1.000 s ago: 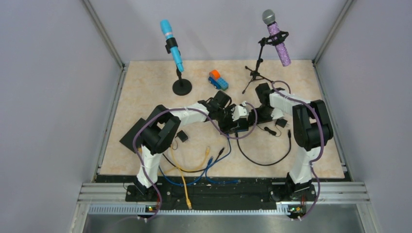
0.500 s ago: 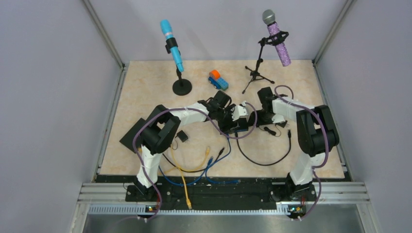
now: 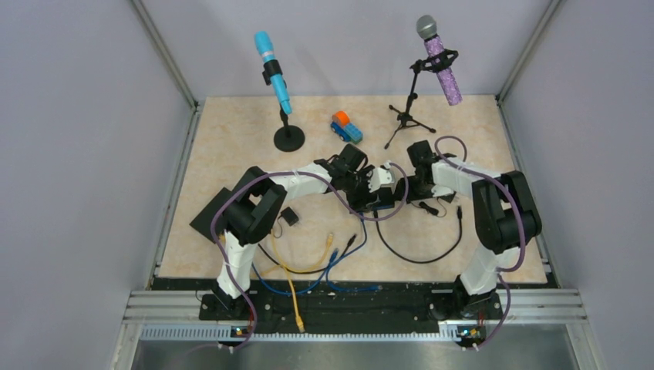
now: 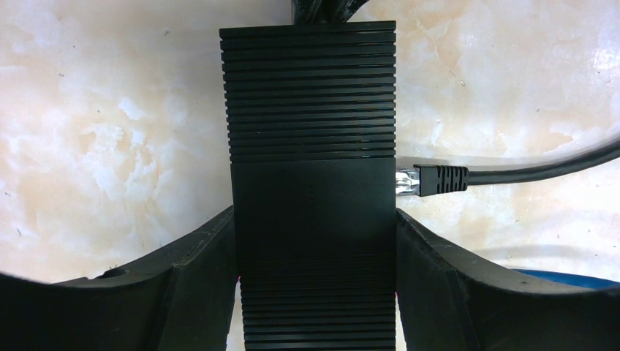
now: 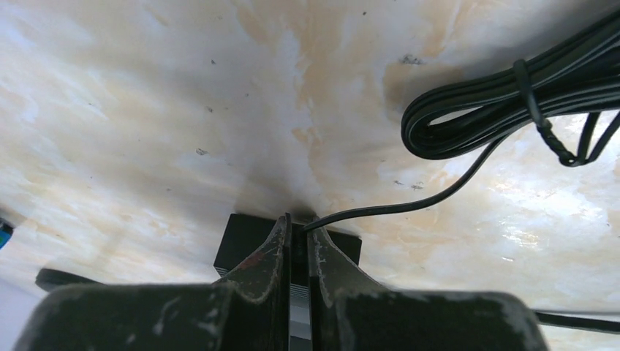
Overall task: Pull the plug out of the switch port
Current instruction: Pull the power from the switch port.
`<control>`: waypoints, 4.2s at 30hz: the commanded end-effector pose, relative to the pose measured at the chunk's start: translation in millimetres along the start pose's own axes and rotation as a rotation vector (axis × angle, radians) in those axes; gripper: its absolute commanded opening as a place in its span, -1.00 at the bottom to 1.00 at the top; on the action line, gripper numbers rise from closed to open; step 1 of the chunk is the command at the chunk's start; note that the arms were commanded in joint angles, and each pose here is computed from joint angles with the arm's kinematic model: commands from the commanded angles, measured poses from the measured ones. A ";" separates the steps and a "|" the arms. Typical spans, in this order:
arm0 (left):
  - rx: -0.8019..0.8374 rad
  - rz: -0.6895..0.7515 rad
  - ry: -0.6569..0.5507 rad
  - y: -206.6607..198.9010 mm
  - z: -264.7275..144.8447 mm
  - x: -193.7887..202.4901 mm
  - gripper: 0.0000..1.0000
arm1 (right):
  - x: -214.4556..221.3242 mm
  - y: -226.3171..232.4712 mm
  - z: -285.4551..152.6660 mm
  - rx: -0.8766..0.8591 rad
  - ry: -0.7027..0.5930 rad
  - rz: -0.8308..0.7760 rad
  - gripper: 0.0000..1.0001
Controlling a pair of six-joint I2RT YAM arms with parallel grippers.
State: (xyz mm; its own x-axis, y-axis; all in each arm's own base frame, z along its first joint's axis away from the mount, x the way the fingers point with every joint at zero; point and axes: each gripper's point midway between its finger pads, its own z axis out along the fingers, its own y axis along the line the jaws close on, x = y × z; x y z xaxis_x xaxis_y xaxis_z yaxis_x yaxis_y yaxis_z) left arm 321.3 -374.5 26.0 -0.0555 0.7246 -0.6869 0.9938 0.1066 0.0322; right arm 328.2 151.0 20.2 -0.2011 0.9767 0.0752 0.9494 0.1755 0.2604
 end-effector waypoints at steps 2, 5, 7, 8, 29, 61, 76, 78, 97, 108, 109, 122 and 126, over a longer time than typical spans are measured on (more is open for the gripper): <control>0.038 -0.013 0.058 -14.2 -1.2 16.2 0.15 | 0.6 -1.4 -1.4 0.045 -0.015 -0.052 -1.00; 0.039 -0.012 0.055 -13.7 -0.3 15.2 0.14 | 9.5 1.8 6.2 -0.039 0.040 -0.027 -1.00; 0.042 -0.015 0.059 -13.7 0.3 15.5 0.14 | 9.1 8.2 7.4 -0.120 0.046 -0.008 -1.00; 0.044 -0.016 0.058 -14.1 0.2 15.4 0.14 | 6.8 12.0 6.6 -0.144 0.032 -0.004 -1.00; 0.050 -0.035 0.078 -16.6 2.1 22.3 0.11 | -17.3 10.6 -11.7 -0.203 -0.051 -0.154 -1.00; 0.051 -0.062 0.067 -19.0 4.6 23.4 0.08 | -27.5 -5.3 -10.6 -0.241 -0.083 -0.075 -1.00; 0.050 -0.056 0.072 -18.7 4.3 24.2 0.06 | -28.5 -9.2 -4.3 -0.247 -0.012 -0.078 -1.00; 0.049 -0.057 0.071 -18.2 4.5 23.7 0.06 | -34.4 -5.8 -10.8 -0.273 -0.048 -0.067 -1.00; 0.048 -0.062 0.087 -18.3 3.9 26.9 0.05 | -21.6 -10.8 -2.8 -0.227 0.027 -0.096 -1.00; 0.046 -0.065 0.101 -16.7 3.7 30.1 0.04 | -35.6 -5.4 -10.1 -0.141 -0.030 -0.068 -1.00; 0.045 -0.065 0.103 -16.7 3.4 30.3 0.04 | -37.5 -10.6 -9.6 -0.086 -0.037 -0.088 -1.00; 0.051 -0.083 0.120 -21.6 2.8 41.6 0.01 | -34.2 0.9 -7.0 -0.354 0.007 -0.045 -1.00; 0.053 -0.090 0.114 -19.9 5.4 40.3 0.01 | -49.4 -12.0 -12.3 -0.235 -0.079 -0.037 -1.00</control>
State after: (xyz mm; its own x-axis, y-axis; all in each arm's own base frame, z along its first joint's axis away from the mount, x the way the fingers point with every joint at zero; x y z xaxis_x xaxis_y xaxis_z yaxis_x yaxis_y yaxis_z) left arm 315.4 -383.4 26.3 -0.0591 0.7078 -0.7039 0.9945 0.1026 0.0197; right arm 318.7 133.9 18.7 -0.2951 0.9458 0.1352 0.8320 0.1848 0.5231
